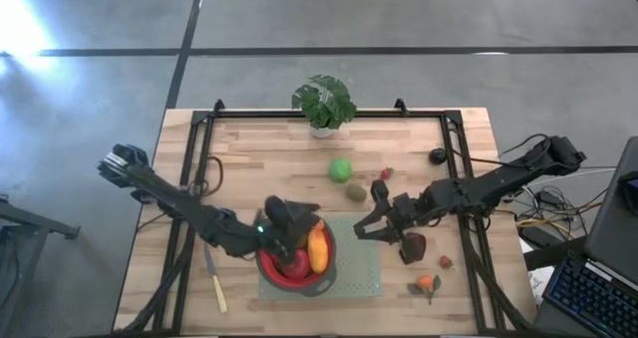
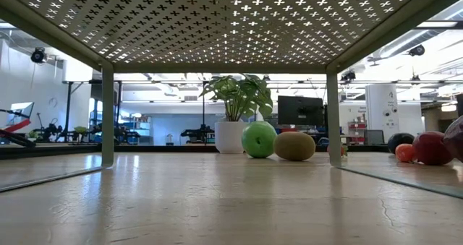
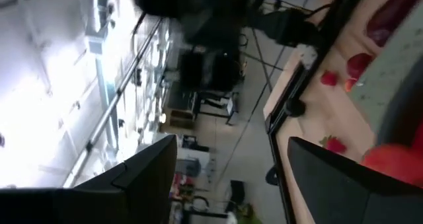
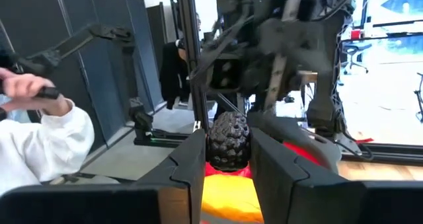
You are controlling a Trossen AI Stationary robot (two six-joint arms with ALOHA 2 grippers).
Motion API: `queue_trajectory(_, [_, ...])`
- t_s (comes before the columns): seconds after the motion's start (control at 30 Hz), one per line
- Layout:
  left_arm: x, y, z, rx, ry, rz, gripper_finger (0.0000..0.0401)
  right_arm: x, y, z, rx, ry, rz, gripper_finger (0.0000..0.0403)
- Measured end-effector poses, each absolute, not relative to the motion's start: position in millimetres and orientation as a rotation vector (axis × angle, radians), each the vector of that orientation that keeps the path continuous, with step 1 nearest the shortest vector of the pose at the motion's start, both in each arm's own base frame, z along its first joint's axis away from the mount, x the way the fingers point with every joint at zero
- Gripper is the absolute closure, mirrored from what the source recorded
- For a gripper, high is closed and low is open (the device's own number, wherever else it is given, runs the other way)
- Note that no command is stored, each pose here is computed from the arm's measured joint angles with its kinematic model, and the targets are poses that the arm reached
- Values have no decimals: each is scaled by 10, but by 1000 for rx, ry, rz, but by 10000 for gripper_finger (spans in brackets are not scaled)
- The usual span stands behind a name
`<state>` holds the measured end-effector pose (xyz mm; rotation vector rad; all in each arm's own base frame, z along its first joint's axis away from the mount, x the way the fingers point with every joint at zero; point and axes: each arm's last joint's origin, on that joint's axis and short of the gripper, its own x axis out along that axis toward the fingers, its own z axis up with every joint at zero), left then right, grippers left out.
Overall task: Pick & Place Fruit
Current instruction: Put the blackberry into the red strainer
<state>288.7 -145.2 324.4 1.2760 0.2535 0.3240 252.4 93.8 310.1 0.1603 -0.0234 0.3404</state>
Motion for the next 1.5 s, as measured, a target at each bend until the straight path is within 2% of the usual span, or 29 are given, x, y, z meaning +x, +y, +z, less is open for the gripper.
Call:
queue_trajectory(0.13, [3068, -1610, 3242, 1385, 273, 303, 110, 2574, 958, 3110, 161, -26, 344, 299])
queue_trajectory(0.37, [3301, -1729, 3470, 1431, 326, 411, 110, 2712, 1017, 3141, 120, -27, 369, 312])
queue_trajectory(0.63, [3292, -1792, 3551, 1417, 293, 394, 111, 2888, 1082, 3232, 59, -41, 368, 298])
queue_trajectory(0.9, [3264, -1868, 3549, 1417, 238, 336, 111, 3000, 1117, 3265, 33, -35, 358, 312])
queue_trajectory(1.03, [3265, -1883, 3545, 1409, 209, 307, 114, 3015, 1104, 3255, 32, -33, 351, 304])
queue_trajectory(1.17, [3262, -1895, 3547, 1415, 196, 292, 139, 3022, 1090, 3250, 36, -29, 344, 298])
queue_trajectory(1.5, [3261, -1895, 3549, 1411, 195, 294, 246, 3016, 1087, 3250, 34, -23, 344, 308])
